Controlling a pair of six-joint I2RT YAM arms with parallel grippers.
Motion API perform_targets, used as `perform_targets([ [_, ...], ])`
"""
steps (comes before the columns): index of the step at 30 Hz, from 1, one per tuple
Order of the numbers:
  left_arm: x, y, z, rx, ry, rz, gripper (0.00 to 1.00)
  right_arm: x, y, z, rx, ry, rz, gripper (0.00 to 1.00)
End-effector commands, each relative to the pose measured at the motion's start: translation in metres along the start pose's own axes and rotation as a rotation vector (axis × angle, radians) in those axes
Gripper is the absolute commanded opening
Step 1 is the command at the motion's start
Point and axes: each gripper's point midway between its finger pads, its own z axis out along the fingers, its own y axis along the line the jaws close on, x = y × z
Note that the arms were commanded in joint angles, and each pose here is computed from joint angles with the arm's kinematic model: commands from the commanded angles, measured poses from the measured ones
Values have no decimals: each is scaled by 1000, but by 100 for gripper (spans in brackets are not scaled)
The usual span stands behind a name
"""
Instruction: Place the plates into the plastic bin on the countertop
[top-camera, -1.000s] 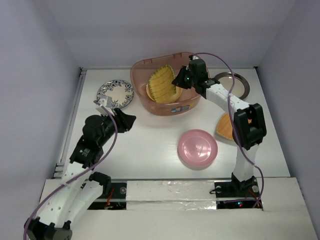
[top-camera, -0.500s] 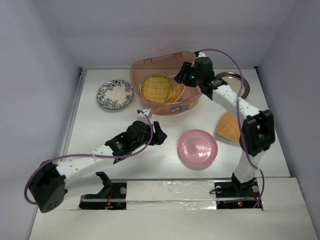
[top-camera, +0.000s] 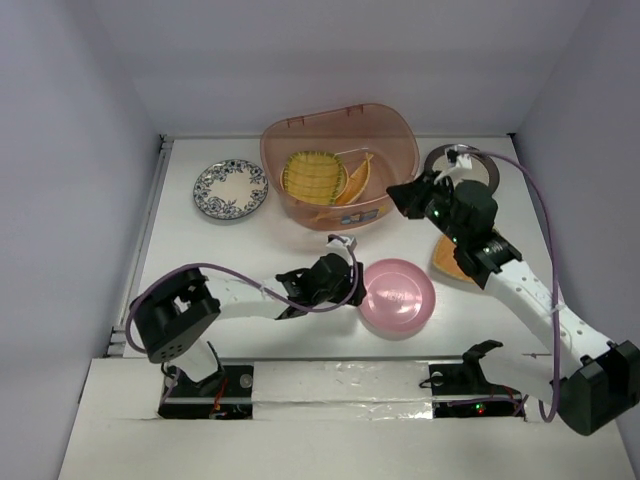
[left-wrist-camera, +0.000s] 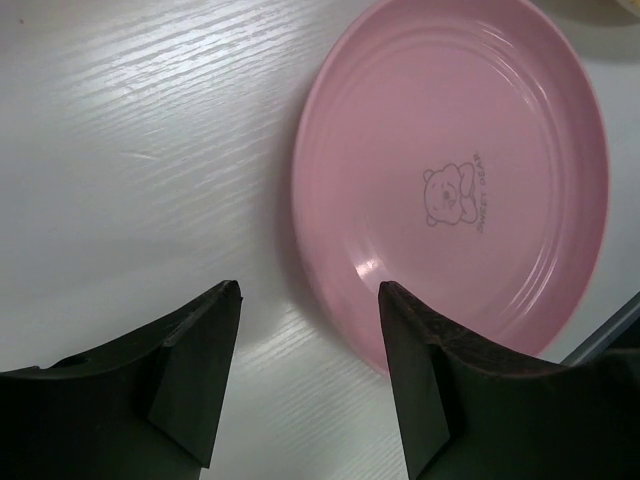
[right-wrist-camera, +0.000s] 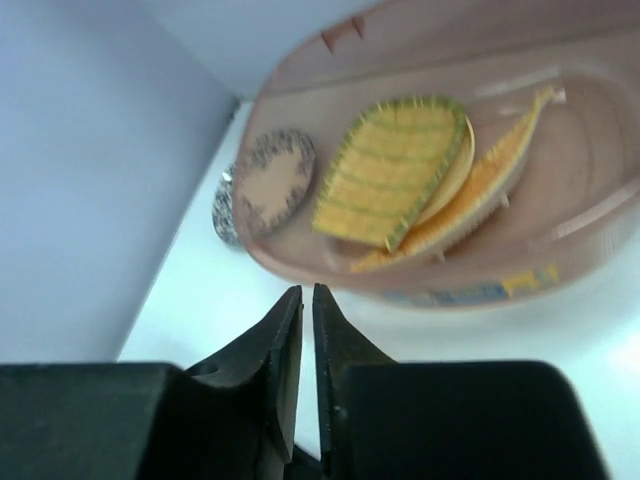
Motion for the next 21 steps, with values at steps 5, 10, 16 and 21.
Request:
perform_targets([
  [5, -13, -7, 29, -42, -45, 46, 43, 38, -9, -22, -35, 43, 20, 18],
  [10, -7, 7, 40, -142, -36, 99, 17, 43, -13, -31, -29, 38, 20, 18],
  [16, -6, 11, 31, -167, -44, 86, 0, 35, -9, -47, -40, 5, 17, 18],
  [21, -60, -22, -39, -29, -179, 10, 0, 19, -10, -72, -5, -55, -4, 0],
])
